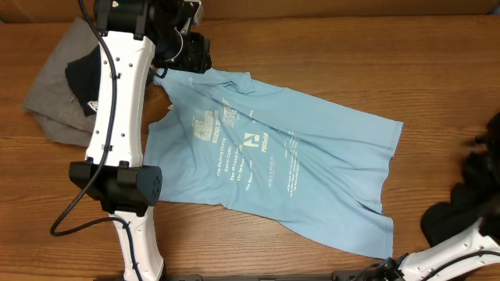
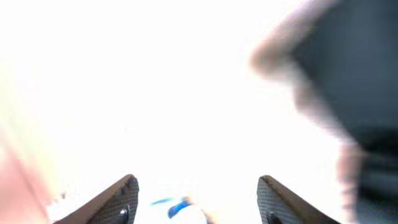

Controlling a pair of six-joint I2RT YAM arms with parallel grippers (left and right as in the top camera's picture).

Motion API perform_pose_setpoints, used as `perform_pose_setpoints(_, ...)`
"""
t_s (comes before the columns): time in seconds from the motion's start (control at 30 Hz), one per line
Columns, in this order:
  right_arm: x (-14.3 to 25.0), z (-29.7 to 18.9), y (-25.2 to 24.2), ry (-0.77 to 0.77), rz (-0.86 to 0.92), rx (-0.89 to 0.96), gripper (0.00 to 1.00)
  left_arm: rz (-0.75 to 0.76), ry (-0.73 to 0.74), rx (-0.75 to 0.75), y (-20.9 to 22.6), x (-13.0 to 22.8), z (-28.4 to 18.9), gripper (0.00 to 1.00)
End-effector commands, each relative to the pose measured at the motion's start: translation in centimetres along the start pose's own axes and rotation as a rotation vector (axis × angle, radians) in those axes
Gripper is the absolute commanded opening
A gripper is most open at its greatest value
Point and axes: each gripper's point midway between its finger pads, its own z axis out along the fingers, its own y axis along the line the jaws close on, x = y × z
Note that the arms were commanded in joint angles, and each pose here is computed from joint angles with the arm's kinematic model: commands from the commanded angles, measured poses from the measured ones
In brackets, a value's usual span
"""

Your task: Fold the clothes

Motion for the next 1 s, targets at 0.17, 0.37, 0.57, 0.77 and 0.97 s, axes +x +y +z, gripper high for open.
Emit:
perform_pose_setpoints(0.17,3.0,4.5,6.8,-0.058,-0.318,0.214,0.74,0.053,-0.125,-0.013,-1.4,0.2,-6.0,0.66)
perform_pose_setpoints(0.37,3.8,6.5,7.4,-0.122,-0.399,0.376,0.75,0.076,-0.223,-0.04,-2.4,1.5,-11.5,0.71)
perform_pose_setpoints(0.57,3.8,7.3,7.9,-0.14,-0.412,0.393,0.71,0.091,-0.286,-0.042,-3.5,3.4,-15.3,0.71)
perform_pose_setpoints(0.77,5.3,10.1,6.9,-0.016,-0.386,0.368,0.66,0.102,-0.331,-0.045,-4.4,5.3,-18.3,0.77)
perform_pose_setpoints(0.97,5.8,11.5,6.3,0.015,-0.36,0.356,0.64,0.109,-0.359,-0.046,-4.8,6.1,-19.7,0.79)
